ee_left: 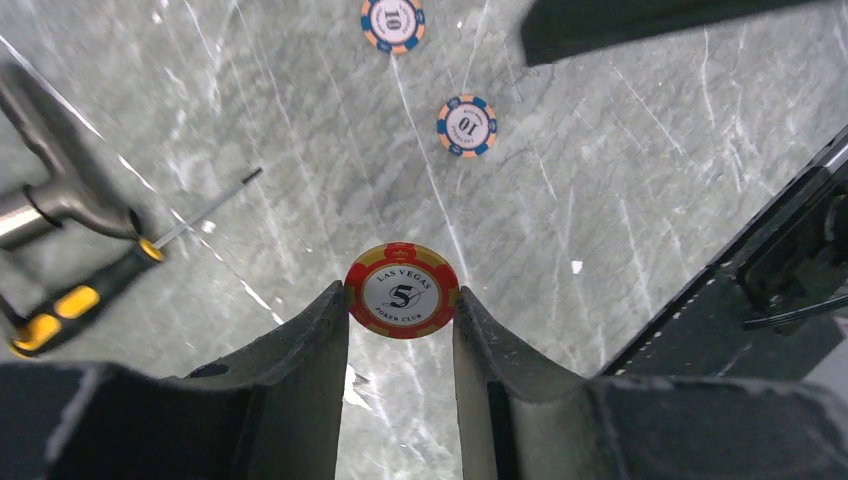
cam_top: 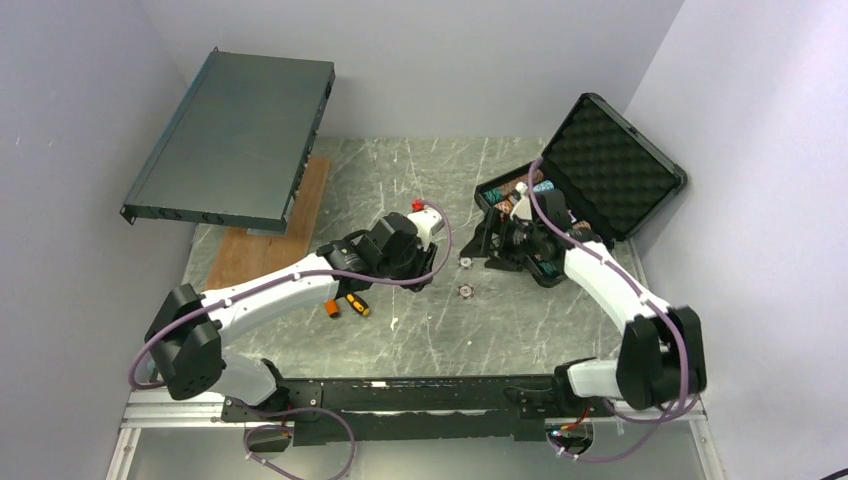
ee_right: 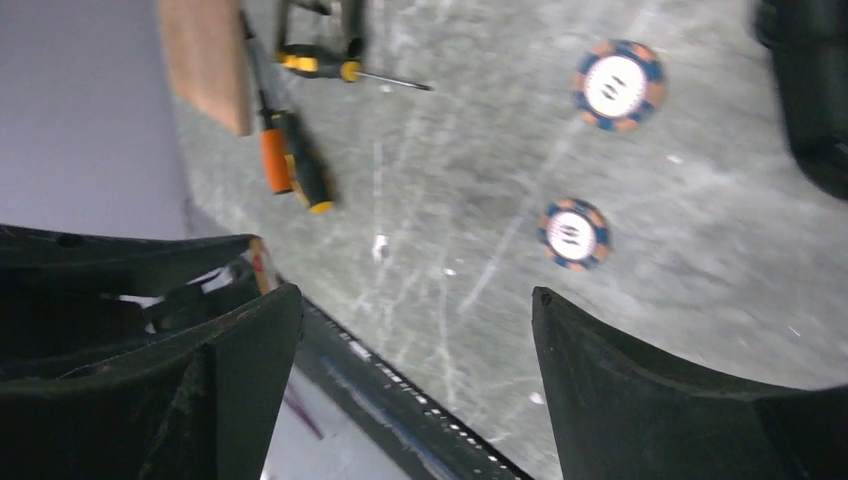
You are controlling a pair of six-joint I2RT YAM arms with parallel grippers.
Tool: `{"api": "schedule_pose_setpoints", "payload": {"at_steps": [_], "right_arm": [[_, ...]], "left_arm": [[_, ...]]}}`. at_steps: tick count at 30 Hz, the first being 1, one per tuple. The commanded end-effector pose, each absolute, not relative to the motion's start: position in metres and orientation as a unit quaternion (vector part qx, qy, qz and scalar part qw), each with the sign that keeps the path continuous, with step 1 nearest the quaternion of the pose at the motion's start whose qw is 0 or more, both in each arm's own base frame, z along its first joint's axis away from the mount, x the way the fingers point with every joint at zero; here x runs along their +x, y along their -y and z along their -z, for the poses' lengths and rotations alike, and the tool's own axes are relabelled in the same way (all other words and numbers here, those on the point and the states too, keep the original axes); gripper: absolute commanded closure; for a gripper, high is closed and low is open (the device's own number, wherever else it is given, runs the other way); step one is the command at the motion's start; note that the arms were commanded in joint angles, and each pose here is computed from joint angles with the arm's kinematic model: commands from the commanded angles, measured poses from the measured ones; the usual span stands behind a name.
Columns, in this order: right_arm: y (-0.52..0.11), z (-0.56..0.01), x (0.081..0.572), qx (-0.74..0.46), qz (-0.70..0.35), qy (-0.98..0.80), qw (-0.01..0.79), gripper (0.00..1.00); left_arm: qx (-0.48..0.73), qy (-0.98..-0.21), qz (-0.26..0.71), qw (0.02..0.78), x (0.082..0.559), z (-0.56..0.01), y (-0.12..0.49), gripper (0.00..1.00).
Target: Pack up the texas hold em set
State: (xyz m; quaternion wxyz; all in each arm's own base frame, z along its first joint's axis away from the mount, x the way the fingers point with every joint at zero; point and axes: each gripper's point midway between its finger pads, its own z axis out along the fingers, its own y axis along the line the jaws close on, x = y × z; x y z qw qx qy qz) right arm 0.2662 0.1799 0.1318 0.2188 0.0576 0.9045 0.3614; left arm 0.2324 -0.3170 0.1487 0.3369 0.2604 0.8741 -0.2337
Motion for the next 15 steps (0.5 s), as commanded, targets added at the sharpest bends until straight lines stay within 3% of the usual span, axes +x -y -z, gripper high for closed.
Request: {"api": "schedule_pose_setpoints", "payload": {"at_steps": [1,11,15], "right_arm": [[-0.218,-0.159,0.268,-0.021,-0.47,-0.868,0.155,0.16],[-0.26,-0.17,0.265,-0.052,-0.52,-0.841,0.14,0.17],[-0.267,-0.17,0.263,-0.052,-0.52,-0.84,0.145,0.25]], "left_arm": [[0.348,-0.813,0.217,0.413,0.244,-0.181,0.316,0.86],[0.419,-0.782,0.182,0.424,0.246,-0.184,0.309,0.91],[0.42,-0.785,0.181,0.418,0.247,-0.181,0.31,0.92]]}}
